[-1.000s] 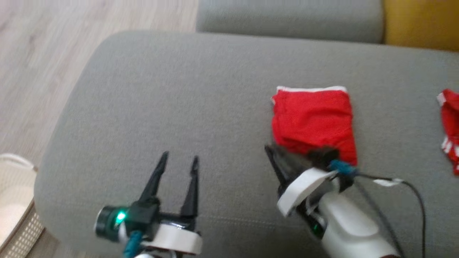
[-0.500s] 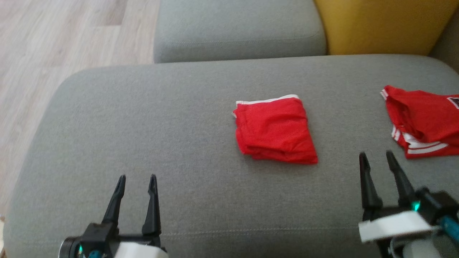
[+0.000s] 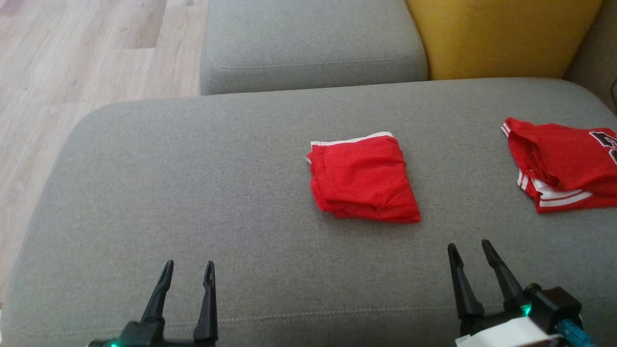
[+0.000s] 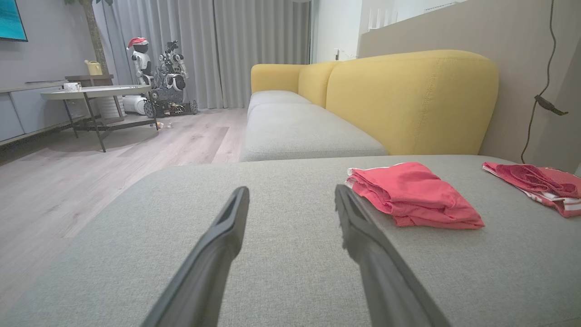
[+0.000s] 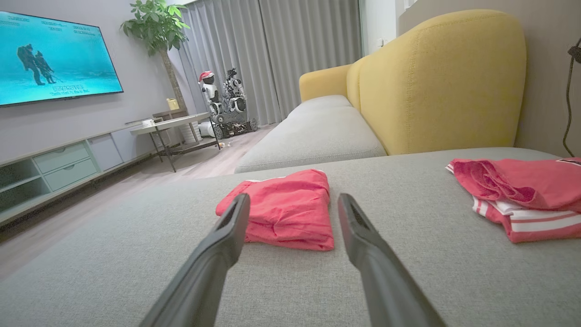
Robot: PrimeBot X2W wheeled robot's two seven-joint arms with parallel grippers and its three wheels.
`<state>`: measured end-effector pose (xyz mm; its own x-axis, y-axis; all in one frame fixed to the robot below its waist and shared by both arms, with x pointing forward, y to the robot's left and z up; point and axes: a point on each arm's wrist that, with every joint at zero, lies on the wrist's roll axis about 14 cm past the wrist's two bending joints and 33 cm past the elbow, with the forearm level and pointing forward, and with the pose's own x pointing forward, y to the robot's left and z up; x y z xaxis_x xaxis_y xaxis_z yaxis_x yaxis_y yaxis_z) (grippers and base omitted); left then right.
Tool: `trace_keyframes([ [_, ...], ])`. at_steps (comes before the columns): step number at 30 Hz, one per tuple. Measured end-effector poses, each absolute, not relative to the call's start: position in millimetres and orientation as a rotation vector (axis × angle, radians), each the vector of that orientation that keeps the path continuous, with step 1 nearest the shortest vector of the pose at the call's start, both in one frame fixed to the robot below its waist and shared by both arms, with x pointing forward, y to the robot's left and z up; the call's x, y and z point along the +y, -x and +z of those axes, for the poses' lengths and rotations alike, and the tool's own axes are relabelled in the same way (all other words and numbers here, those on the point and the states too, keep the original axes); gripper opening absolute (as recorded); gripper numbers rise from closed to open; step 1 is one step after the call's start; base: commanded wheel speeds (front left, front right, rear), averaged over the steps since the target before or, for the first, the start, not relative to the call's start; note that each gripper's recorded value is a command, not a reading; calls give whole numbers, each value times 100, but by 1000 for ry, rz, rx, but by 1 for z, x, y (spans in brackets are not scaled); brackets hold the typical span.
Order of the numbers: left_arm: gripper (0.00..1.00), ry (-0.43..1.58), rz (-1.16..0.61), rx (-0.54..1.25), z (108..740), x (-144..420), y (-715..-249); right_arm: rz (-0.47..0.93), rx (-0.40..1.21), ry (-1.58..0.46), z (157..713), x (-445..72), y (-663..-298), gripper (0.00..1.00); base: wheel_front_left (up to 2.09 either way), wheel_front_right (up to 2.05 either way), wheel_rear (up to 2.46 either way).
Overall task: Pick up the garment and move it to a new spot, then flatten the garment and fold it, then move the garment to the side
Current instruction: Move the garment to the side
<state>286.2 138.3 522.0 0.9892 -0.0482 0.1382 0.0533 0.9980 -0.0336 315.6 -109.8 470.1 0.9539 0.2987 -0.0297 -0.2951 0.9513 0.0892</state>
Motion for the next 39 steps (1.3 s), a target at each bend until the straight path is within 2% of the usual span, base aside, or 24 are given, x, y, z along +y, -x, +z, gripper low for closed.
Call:
trace_keyframes([
  [24, 100, 34, -48, -85, 507, 137, -285, 374, 79, -42, 461, -99, -326, 100, 0, 0, 0],
  [28, 100, 38, -60, -57, 500, 133, -287, 362, 142, -44, 446, -105, -347, 100, 0, 0, 0],
  [34, 100, 41, -103, -46, 498, 121, -300, 315, 354, -111, 427, -118, -405, 100, 0, 0, 0],
  [39, 100, 38, -104, -46, 499, 120, -315, 274, 450, -150, 429, -137, -451, 100, 0, 0, 0],
])
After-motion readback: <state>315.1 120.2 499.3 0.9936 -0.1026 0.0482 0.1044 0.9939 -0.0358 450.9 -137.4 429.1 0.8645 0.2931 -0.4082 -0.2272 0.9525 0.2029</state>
